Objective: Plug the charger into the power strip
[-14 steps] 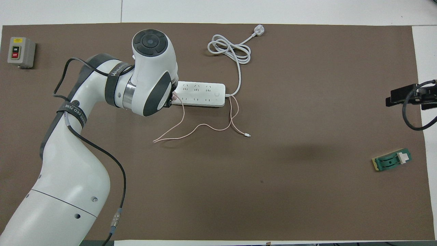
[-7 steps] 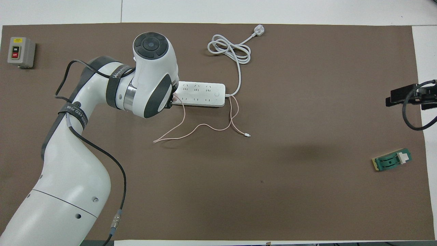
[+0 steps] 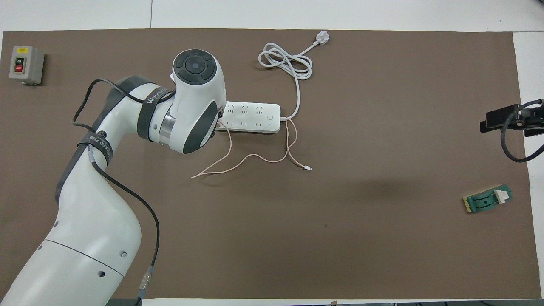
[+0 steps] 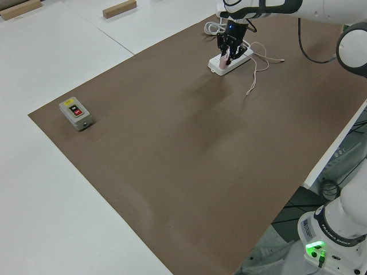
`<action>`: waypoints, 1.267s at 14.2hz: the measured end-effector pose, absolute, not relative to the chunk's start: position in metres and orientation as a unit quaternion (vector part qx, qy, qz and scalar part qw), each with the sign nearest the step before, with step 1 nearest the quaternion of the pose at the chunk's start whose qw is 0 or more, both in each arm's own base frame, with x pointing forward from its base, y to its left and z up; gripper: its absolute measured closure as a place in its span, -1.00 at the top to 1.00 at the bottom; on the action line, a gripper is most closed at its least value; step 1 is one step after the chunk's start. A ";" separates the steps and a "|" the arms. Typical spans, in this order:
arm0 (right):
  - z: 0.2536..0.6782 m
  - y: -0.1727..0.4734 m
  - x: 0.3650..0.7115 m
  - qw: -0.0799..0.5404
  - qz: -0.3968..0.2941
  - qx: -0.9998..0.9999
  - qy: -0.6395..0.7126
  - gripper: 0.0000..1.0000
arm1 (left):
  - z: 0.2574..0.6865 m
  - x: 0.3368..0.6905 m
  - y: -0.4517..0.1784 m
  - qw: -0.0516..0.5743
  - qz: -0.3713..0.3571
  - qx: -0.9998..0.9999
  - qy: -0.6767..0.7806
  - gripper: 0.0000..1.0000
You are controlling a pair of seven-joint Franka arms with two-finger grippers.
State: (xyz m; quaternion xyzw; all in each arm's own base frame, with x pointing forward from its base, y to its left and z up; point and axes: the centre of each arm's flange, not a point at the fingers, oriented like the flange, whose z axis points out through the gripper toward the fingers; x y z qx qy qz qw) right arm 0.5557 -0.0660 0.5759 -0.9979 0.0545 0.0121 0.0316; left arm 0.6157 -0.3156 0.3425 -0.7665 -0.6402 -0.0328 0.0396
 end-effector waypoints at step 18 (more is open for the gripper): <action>0.579 -0.068 0.554 0.016 0.014 -0.998 0.051 1.00 | 0.321 0.600 -0.323 0.012 -0.063 -0.769 -0.636 -0.36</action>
